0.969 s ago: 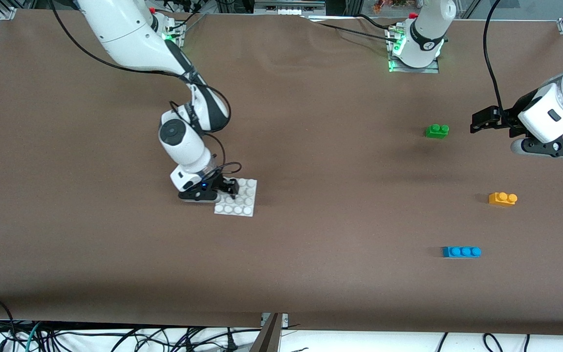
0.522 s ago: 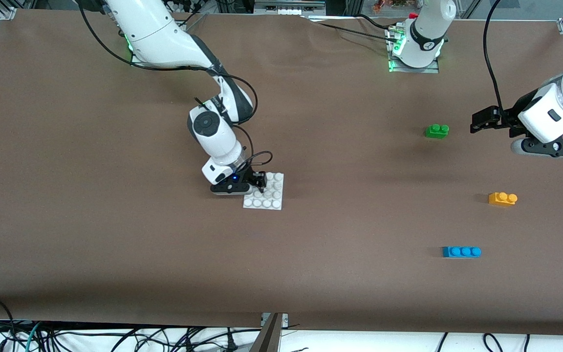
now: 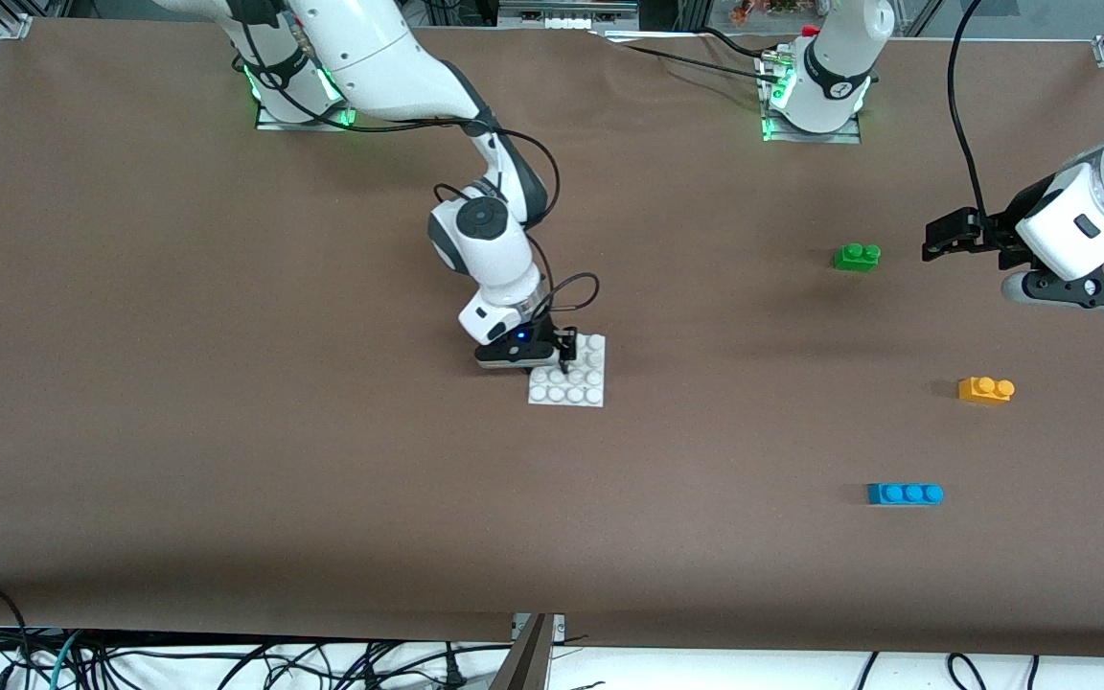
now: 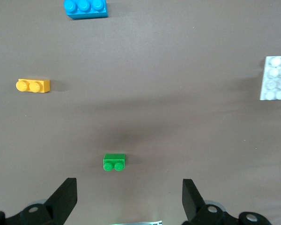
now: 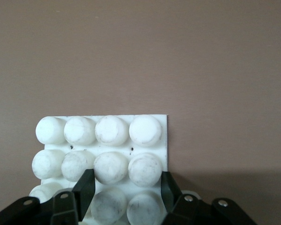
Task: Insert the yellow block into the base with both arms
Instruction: 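Push the white base plate with the right gripper toward the table middle, then raise the right gripper away from the base plate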
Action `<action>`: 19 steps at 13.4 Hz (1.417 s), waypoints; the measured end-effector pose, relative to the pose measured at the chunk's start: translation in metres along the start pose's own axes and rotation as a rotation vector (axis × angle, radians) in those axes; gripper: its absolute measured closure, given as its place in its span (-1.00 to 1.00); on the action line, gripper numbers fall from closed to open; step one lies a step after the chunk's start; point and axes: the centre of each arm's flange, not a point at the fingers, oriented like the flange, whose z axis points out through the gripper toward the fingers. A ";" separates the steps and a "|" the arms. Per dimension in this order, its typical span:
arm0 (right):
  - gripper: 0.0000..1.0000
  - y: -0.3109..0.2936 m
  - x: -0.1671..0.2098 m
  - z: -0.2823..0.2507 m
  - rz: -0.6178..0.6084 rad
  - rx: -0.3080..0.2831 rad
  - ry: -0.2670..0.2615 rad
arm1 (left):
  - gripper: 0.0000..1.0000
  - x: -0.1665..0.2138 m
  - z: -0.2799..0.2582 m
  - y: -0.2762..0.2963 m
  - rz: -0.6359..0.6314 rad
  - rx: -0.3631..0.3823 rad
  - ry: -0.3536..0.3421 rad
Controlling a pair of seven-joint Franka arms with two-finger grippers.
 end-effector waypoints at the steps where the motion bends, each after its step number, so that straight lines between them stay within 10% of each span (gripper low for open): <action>1: -0.28 -0.010 -0.002 0.002 -0.001 0.010 0.007 | -0.98 0.000 0.000 0.000 0.000 0.000 0.000; 9: -0.27 -0.051 -0.026 0.009 -0.020 0.051 0.016 | -0.98 0.000 0.000 0.000 0.000 0.000 0.000; 12: -0.74 -0.047 -0.029 0.022 0.025 0.044 -0.006 | -0.98 0.000 0.000 0.000 0.000 0.000 0.000; 19: -0.81 -0.092 0.056 -0.067 0.153 -0.026 -0.170 | -0.98 0.000 0.000 0.000 0.000 0.000 -0.001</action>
